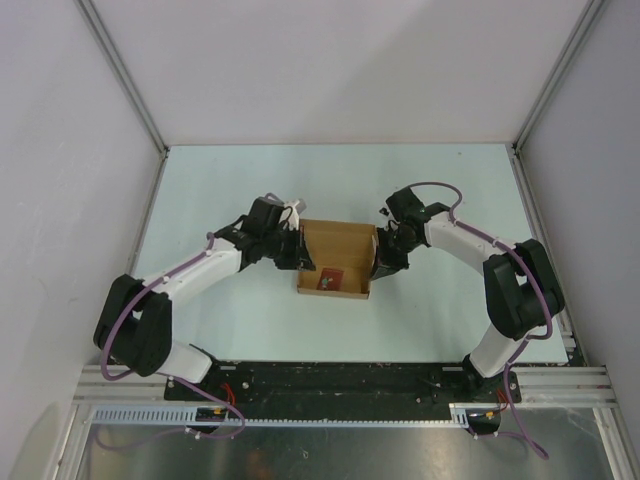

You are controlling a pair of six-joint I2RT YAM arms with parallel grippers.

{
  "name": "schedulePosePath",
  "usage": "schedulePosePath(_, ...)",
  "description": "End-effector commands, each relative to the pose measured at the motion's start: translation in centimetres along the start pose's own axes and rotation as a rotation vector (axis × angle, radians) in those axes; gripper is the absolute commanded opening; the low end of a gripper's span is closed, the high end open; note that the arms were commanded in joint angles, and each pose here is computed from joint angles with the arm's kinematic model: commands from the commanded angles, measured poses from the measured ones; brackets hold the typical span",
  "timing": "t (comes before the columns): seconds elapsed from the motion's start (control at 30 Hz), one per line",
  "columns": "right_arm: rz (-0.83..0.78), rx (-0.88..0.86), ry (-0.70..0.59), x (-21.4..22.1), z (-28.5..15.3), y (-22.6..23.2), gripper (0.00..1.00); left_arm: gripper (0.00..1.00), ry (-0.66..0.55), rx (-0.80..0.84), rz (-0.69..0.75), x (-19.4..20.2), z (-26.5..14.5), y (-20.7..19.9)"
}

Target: Fold the paper box

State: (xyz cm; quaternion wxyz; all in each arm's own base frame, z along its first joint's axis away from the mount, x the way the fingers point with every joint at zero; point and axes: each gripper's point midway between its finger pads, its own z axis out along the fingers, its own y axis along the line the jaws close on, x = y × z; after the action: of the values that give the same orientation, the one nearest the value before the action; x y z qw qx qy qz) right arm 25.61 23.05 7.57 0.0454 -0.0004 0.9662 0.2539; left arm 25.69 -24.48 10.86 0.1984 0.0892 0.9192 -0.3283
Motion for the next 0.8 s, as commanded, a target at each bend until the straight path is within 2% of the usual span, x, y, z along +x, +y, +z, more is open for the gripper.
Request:
schedulePosePath(0.0, -0.017, -0.055, -0.047, -1.1, -0.9, 1.9, 0.00, 0.00, -0.046, 0.026, 0.003, -0.6, -0.2, -1.0)
schedulePosePath(0.33, -0.017, -0.047, -0.060, -1.0, -1.7, 1.7, 0.00, 0.00, -0.061, 0.050, 0.014, 0.0, -1.0, -1.4)
schedulePosePath(0.57, -0.026, 0.004, -0.085, -0.8, -4.1, -0.1, 0.00, 0.00, -0.145, 0.195, 0.084, -0.6, -5.3, -5.4)
schedulePosePath(0.77, -0.025, 0.095, -0.122, -0.7, -6.1, -2.3, 0.00, 0.00, -0.310, 0.231, 0.162, -2.4, -9.9, -7.1)
